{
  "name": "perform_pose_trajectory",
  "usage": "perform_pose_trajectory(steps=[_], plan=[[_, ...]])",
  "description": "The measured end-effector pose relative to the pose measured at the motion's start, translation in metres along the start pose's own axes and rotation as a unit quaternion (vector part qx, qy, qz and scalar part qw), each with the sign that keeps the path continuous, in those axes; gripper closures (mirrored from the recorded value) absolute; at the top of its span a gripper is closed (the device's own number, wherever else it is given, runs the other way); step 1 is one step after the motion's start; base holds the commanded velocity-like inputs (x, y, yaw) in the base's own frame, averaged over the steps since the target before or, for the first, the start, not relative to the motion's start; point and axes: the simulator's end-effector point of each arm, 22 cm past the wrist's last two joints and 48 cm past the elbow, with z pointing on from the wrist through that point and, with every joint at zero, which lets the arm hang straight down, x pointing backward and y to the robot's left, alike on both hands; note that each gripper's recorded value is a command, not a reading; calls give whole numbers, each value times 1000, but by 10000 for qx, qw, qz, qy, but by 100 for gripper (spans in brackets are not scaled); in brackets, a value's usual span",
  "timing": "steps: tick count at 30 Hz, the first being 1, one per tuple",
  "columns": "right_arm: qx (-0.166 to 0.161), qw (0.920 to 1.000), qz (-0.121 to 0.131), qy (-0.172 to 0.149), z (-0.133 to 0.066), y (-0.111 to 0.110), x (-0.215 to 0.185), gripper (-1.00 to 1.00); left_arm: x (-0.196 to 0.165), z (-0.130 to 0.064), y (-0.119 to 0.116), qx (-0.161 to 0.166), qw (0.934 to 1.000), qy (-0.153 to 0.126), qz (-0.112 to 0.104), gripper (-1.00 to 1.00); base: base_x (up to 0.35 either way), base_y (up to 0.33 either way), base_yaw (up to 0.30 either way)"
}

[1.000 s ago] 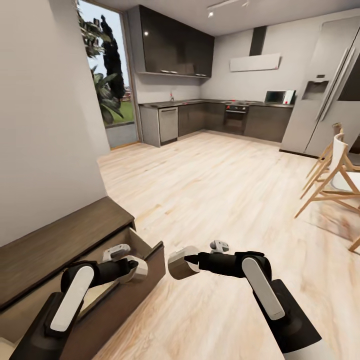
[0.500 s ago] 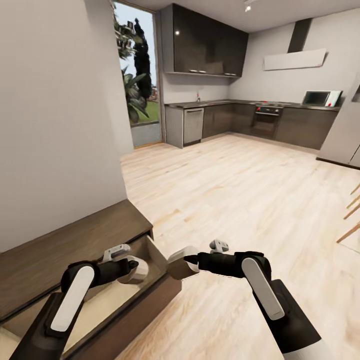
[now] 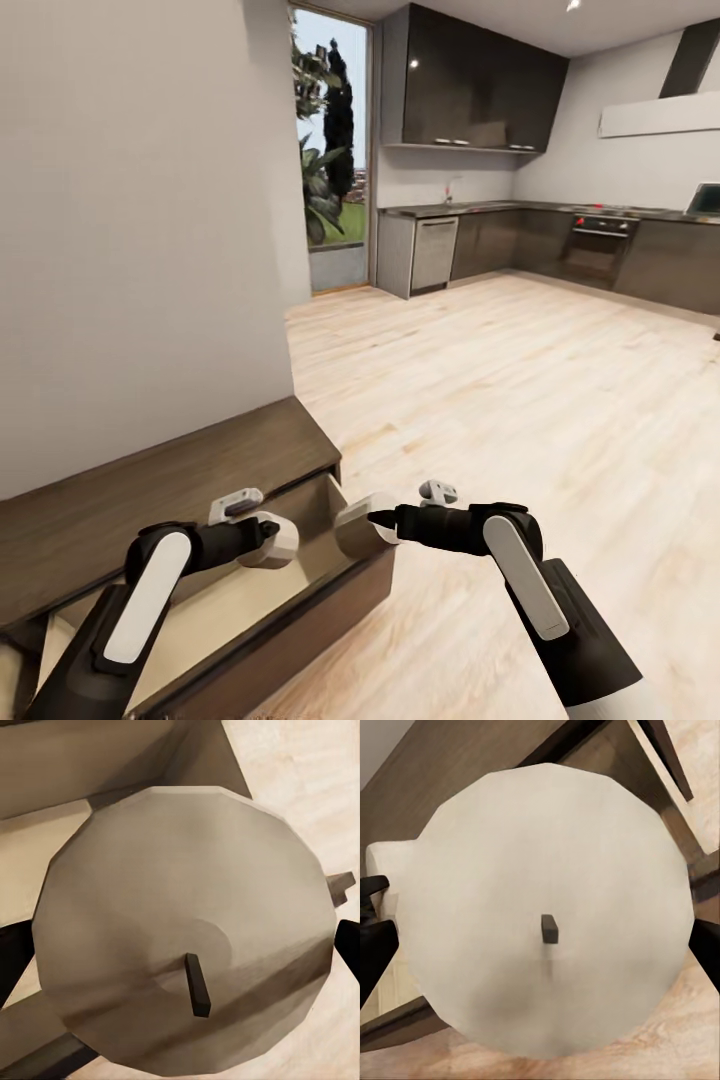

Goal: Place each of the two pumpkins and all three candles from the living room inside a cabinet in the living room (use any cabinet), then make sure every cabinet is closed, and position the cauldron so it is next to a table in the living room.

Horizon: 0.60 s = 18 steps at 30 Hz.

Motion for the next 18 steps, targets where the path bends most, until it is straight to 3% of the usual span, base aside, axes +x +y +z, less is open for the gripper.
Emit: perform_pose_trajectory(steps=[18], plan=[[0,10000,0,0,0,0,0,100,1,0,0,-1,10000,7,19,100,0,0,293]])
